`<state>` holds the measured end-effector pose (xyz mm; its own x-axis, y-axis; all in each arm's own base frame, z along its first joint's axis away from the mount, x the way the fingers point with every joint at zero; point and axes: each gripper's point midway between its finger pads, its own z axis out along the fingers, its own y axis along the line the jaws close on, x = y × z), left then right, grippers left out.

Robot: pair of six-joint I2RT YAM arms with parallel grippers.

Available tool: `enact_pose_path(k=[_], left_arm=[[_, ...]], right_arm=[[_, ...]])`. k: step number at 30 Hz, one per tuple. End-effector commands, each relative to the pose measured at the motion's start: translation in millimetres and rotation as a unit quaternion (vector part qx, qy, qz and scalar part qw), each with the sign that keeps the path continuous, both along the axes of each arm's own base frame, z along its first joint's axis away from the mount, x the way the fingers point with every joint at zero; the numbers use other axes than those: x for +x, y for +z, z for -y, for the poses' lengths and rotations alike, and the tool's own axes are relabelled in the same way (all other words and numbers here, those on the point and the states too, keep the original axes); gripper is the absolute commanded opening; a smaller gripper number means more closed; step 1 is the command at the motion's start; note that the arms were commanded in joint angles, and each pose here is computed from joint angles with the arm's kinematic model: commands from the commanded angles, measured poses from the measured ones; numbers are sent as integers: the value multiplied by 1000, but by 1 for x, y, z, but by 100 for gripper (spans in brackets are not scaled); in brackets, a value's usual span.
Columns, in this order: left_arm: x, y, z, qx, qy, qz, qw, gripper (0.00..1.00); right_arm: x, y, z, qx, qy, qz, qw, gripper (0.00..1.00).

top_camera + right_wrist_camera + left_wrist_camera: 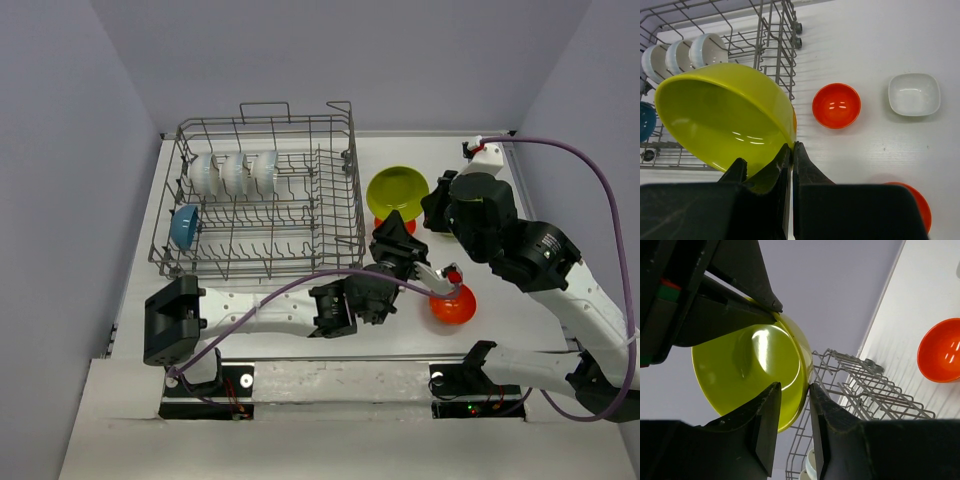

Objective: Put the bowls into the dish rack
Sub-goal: Pass from the right arm to the left

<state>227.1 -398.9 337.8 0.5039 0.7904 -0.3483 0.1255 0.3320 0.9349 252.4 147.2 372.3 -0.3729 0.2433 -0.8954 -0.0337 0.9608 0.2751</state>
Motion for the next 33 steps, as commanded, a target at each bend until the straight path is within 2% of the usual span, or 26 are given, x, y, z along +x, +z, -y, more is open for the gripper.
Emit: enact_pose_path(k=[1,10,14,18,19,21,33], left_arm=[[9,36,-9,-58,22,16,998,41],[18,32,-4,-49,24,19,998,38],[21,31,-1,-50,24,21,998,31],[23,29,0,-47,27,22,998,17],[23,29,0,-46,28,22,998,7],[24,29,-1,-46,29,22,998,0],[21,36,-4,-57,26,26,998,0]], right_arm=[[-3,22,7,23,-6,26,999,1],[-5,24,10,23,-7,28,999,1],[-6,22,11,21,-8,27,999,1],[-7,22,12,24,-8,27,999,1],[-6,21,11,22,-8,25,999,1],[-6,21,11,22,-7,25,999,1],[-7,21,11,24,-7,25,999,1]])
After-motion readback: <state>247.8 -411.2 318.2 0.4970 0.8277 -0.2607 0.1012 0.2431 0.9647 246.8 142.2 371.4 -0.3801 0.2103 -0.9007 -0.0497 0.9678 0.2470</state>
